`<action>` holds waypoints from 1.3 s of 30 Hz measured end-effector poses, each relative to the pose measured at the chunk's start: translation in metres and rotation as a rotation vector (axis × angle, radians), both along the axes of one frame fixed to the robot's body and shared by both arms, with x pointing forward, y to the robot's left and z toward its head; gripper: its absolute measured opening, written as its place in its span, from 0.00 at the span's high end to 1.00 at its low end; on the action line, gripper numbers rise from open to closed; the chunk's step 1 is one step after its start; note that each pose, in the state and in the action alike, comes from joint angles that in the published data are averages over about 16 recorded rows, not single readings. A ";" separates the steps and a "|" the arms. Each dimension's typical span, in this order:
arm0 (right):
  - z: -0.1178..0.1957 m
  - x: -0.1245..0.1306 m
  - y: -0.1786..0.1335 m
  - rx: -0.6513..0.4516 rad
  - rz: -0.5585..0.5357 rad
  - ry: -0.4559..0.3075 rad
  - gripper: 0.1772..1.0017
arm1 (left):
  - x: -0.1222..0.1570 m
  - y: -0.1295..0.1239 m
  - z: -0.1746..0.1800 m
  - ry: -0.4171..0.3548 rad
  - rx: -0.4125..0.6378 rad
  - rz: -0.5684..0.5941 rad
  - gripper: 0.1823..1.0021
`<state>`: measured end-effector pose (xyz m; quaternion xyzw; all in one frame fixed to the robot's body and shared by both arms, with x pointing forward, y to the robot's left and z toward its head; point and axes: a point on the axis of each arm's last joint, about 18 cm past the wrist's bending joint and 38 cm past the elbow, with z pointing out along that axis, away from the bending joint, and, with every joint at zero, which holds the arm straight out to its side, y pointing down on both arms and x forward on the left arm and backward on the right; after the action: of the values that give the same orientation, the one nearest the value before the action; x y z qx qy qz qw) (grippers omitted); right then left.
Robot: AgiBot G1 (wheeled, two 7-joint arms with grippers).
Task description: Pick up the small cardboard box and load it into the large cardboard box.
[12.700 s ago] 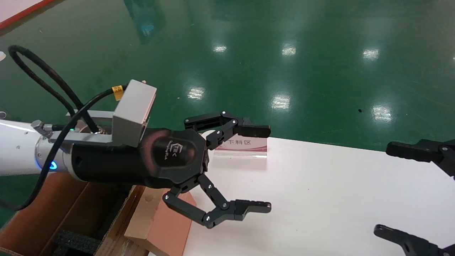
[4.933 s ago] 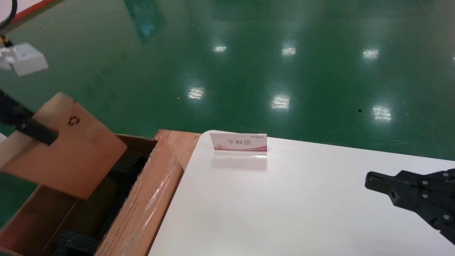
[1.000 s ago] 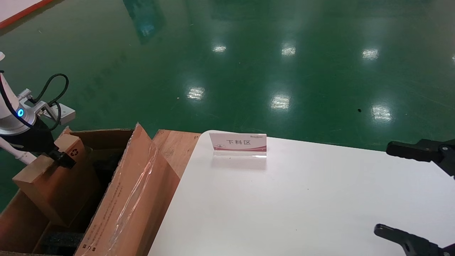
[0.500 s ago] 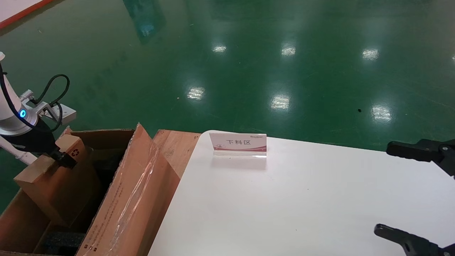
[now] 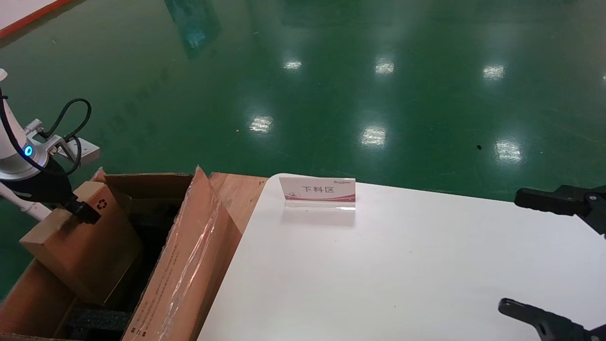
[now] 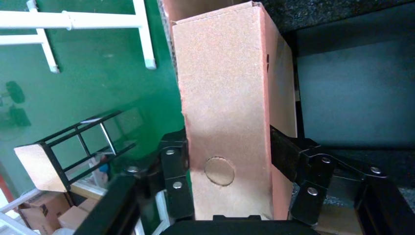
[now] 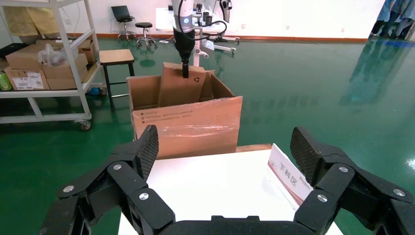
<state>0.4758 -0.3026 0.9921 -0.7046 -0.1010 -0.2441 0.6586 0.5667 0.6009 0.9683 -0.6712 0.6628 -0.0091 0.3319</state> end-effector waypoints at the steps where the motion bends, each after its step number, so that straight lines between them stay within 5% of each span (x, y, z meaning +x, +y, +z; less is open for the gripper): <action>1: 0.000 0.000 0.000 0.000 0.000 0.000 0.00 | 0.000 0.000 0.000 0.000 0.000 0.000 0.68; 11: 0.000 0.000 0.000 0.000 0.000 0.000 0.00 | 0.003 -0.003 0.003 -0.001 0.009 -0.020 0.40; 19: 0.000 0.000 0.000 0.000 0.000 0.000 0.00 | 0.017 -0.026 0.022 -0.054 0.024 -0.180 0.21; 30: 0.000 0.000 0.000 0.000 0.000 0.000 0.00 | 0.017 -0.086 0.067 -0.309 0.030 -0.563 0.04; 39: 0.000 0.000 0.000 0.000 0.000 0.000 0.00 | -0.001 -0.122 0.083 -0.476 0.024 -0.717 0.01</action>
<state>0.4760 -0.3027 0.9920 -0.7047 -0.1008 -0.2441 0.6586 0.5662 0.4786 1.0514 -0.3737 0.7591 -0.2708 0.4591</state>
